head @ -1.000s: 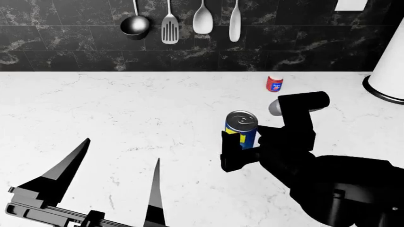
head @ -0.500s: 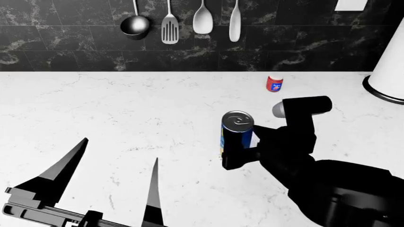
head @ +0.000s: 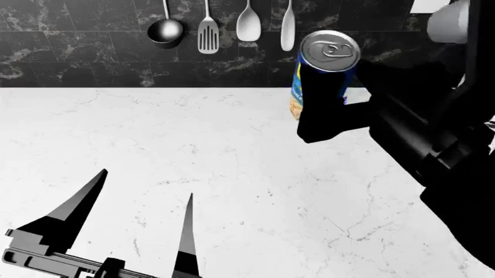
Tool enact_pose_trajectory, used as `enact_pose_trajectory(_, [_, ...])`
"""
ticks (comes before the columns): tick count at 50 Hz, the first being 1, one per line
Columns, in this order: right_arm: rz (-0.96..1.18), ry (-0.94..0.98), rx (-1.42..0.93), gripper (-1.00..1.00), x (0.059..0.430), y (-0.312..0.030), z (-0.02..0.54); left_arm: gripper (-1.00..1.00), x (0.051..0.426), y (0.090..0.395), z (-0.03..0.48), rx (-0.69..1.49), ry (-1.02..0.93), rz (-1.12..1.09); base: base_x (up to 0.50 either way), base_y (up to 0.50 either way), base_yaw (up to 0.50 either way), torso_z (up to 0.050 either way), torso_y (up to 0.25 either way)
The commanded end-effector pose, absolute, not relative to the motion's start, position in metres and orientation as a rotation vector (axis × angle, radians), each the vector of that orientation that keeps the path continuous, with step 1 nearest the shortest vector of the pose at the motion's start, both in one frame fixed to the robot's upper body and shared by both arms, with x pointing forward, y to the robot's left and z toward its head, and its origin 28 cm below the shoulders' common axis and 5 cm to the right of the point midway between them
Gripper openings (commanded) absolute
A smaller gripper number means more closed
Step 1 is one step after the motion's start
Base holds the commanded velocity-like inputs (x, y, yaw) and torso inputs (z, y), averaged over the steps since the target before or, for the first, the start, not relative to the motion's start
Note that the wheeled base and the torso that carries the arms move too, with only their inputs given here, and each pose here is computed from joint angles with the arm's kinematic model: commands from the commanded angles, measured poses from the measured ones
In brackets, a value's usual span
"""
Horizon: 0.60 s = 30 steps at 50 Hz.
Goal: Pick the cans from the counter and place them in their designated side in the cabinet.
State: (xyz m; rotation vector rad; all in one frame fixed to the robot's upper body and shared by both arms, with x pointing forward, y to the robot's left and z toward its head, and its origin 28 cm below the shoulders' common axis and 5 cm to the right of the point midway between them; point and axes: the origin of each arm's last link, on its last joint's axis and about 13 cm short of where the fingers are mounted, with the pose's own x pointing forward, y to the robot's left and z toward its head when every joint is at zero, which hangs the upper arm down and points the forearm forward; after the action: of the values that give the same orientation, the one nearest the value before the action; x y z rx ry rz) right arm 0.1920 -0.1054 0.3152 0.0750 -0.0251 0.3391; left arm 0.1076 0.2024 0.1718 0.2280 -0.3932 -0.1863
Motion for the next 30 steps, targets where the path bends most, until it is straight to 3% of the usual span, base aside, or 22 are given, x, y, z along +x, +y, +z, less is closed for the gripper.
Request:
enact_pose_trajectory(1, [0.295, -0.248, 0.017, -1.00, 0.152, -0.109, 0.376, 1.00, 0.110, 0.202, 0.177, 0.215, -0.381, -0.189, 0.00, 0.00, 0.00, 0.000, 0.000])
enact_pose_trajectory(8, [0.197, -0.517, -0.024, -1.00, 0.135, -0.109, 0.425, 1.00, 0.118, 0.198, 0.186, 0.206, -0.346, -0.208, 0.00, 0.00, 0.00, 0.000, 0.000])
enact_pose_trajectory(10, [0.089, -0.746, -0.055, -1.00, 0.129, -0.113, 0.475, 1.00, 0.137, 0.195, 0.189, 0.209, -0.329, -0.217, 0.00, 0.00, 0.00, 0.000, 0.000])
enact_pose_trajectory(14, [0.013, -0.901, -0.072, -1.00, 0.126, -0.115, 0.511, 1.00, 0.148, 0.192, 0.192, 0.215, -0.319, -0.226, 0.00, 0.00, 0.00, 0.000, 0.000])
enact_pose_trajectory(24, [-0.074, -0.984, -0.093, -1.00, 0.142, -0.117, 0.557, 1.00, 0.150, 0.191, 0.193, 0.221, -0.313, -0.225, 0.00, 0.00, 0.00, 0.000, 0.000])
enact_pose_trajectory(30, [-0.135, -0.916, -0.102, -1.00, 0.180, -0.121, 0.587, 1.00, 0.150, 0.190, 0.193, 0.222, -0.310, -0.225, 0.00, 0.00, 0.00, 0.000, 0.000])
